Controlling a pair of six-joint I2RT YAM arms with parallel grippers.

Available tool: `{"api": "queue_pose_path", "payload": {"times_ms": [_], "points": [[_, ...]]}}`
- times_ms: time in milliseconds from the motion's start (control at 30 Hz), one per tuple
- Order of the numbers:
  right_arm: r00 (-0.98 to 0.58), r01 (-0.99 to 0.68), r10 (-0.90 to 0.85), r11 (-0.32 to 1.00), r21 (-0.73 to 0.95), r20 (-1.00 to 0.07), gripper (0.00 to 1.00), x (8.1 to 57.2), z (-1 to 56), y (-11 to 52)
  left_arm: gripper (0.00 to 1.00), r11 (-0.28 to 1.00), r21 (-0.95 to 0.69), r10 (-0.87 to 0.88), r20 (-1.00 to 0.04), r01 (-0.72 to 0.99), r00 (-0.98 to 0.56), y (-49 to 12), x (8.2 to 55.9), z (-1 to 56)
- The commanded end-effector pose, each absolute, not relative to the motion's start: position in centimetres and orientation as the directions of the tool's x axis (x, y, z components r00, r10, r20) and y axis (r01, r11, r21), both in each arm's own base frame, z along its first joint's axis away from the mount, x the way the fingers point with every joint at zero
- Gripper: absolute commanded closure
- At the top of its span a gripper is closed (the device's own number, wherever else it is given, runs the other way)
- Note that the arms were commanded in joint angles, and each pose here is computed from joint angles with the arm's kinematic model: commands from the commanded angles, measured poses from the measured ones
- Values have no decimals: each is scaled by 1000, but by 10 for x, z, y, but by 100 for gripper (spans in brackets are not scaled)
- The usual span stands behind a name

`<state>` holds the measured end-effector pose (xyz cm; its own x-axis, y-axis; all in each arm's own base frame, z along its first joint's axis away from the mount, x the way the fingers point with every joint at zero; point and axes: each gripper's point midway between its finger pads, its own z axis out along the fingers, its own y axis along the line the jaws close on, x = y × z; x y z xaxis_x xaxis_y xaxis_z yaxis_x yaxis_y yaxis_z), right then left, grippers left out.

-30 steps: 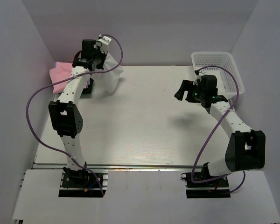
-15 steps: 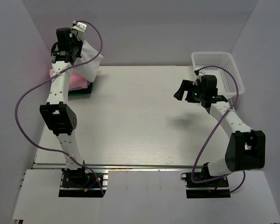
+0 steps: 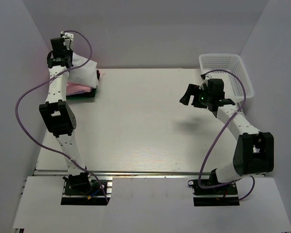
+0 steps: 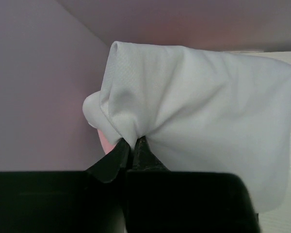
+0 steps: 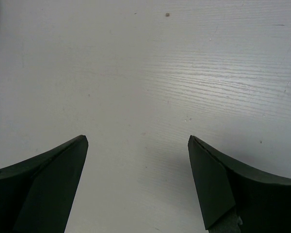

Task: Fold and stack the t-shirts
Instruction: Put the neatly folded tshirt into the corner of the board with the left arm

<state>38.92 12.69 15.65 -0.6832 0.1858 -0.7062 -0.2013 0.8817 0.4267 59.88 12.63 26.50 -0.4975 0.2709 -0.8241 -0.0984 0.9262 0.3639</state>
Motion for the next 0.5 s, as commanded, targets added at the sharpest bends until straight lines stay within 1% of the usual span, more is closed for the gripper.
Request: {"api": "queue_pose_path", "payload": {"times_ms": [0,33,100,167,267,367,433,467], "points": [[-662,-230,183,873,429,-727,10,400,168,131,89,880,380,199,-839,-284,-506,164,592,270],[-658,-237,180,872,428,-732,10,402,171,132,76,872,379,187,-841,-309,-507,168,593,267],[-673,-238,174,869,433,-719,10,400,167,133,1,817,402,141,-834,-414,-533,190,586,265],[-672,-241,173,868,434,-720,10,400,168,133,0,812,398,128,-836,-428,-534,192,585,266],[-670,-261,169,858,442,-723,10,398,172,138,0,843,337,98,-863,-419,-496,181,583,276],[-662,-275,165,854,442,-731,10,393,176,138,0,893,258,68,-888,-370,-454,164,582,289],[-637,-289,166,854,433,-753,10,392,185,137,0,914,230,59,-890,-333,-453,154,577,295],[-638,-283,168,857,432,-751,10,388,183,136,0,932,213,70,-899,-294,-432,138,577,306]]}}
